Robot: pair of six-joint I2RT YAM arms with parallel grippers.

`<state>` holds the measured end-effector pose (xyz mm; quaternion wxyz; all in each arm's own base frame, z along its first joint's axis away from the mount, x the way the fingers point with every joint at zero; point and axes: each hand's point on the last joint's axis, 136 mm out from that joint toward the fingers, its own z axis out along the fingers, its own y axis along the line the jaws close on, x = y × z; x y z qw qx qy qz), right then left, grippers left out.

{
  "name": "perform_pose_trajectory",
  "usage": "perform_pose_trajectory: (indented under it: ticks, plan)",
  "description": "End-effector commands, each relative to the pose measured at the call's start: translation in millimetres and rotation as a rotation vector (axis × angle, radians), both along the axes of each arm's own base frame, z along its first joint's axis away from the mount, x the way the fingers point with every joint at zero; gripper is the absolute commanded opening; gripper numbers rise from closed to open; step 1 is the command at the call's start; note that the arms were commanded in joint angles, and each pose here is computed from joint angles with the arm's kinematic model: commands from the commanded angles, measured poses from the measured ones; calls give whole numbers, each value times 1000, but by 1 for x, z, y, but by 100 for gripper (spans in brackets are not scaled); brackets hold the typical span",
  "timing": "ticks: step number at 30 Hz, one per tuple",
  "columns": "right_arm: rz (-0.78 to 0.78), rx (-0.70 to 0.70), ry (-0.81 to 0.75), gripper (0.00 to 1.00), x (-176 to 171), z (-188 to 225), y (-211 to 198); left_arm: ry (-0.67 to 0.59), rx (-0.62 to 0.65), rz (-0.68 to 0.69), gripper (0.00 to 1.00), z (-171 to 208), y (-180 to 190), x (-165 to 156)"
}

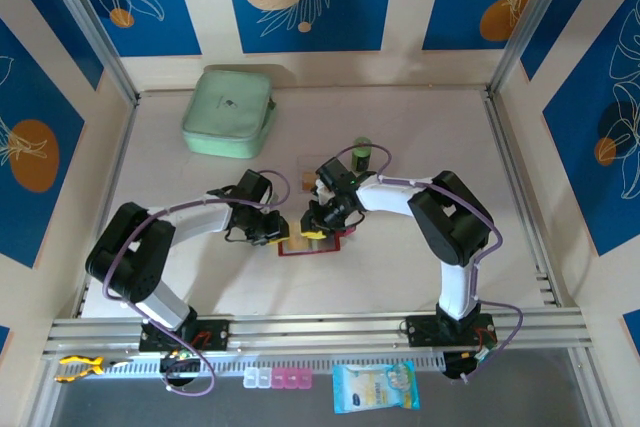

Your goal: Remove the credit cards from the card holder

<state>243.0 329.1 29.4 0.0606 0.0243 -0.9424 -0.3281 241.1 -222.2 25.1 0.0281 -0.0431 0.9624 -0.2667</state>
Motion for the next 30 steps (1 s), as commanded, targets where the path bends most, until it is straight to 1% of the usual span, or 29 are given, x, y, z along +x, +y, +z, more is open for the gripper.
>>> perform_pose_trajectory:
  ticks: [1,7,16,30]
  plan:
    - [8,-32,-16,24,-2,7,-6,3,40,3,22,-1,8,0]
    - [9,-30,-25,24,-1,10,-6,-8,43,4,21,3,9,1]
    - [24,51,-48,24,-2,22,4,-12,36,6,18,3,7,3]
    - [45,44,-7,23,-8,8,7,-7,36,6,18,2,7,3]
